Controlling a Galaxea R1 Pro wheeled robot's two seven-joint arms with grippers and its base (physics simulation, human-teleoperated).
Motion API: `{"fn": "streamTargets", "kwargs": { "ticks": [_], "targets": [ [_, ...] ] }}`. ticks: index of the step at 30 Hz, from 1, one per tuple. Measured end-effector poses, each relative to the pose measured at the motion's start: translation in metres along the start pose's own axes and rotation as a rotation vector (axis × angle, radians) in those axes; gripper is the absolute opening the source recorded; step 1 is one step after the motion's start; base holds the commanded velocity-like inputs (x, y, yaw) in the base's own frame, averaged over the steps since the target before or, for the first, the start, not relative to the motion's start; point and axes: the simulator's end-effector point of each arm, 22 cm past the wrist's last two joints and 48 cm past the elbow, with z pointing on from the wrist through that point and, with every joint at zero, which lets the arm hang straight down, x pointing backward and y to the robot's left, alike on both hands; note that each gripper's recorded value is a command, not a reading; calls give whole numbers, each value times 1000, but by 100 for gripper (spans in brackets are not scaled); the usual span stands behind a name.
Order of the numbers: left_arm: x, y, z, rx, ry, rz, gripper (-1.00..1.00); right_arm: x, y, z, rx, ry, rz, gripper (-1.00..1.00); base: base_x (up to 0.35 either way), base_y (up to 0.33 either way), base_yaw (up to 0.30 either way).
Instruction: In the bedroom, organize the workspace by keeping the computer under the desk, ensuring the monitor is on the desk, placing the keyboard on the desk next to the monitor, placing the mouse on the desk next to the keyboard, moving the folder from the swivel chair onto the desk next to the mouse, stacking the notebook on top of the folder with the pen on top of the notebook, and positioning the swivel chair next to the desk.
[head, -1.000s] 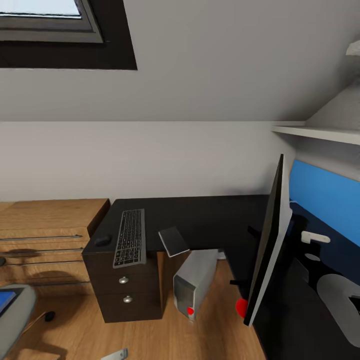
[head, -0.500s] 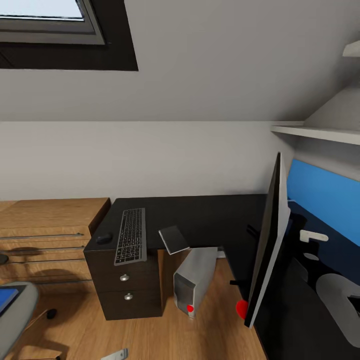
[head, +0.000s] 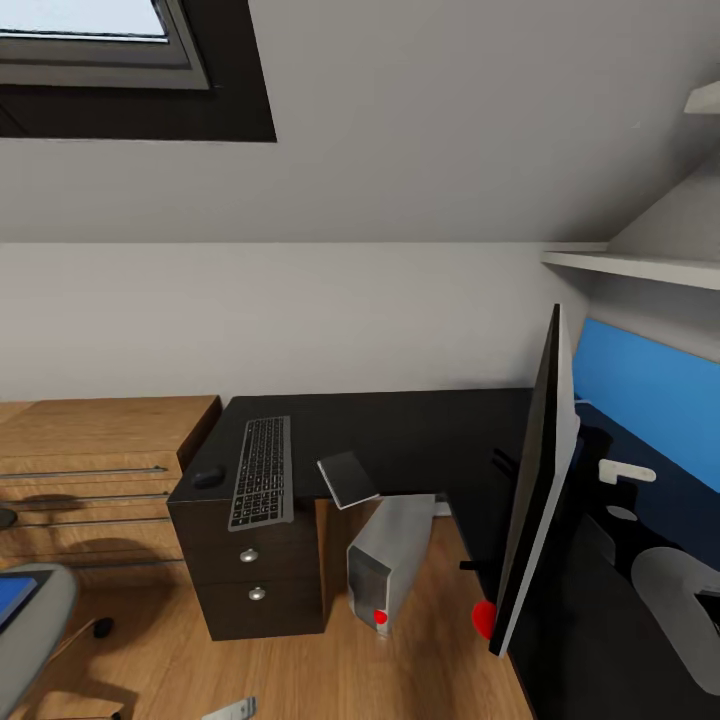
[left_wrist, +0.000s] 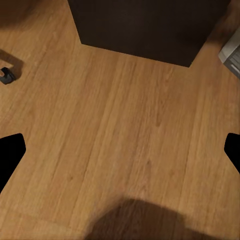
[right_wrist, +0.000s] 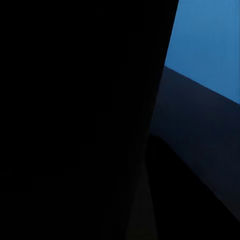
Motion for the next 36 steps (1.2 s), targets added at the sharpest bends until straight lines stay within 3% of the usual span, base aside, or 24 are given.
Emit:
{"fn": "streamTargets", "kwargs": {
  "ticks": [16, 36],
  "targets": [
    [0, 0, 0, 0, 1, 0, 100, -1, 0, 0, 0, -7, 0, -100, -131, 36, 0],
    [0, 0, 1, -1, 3, 1, 100, -1, 2, 0, -5, -8, -11, -100, -312, 35, 0]
  ]
}}
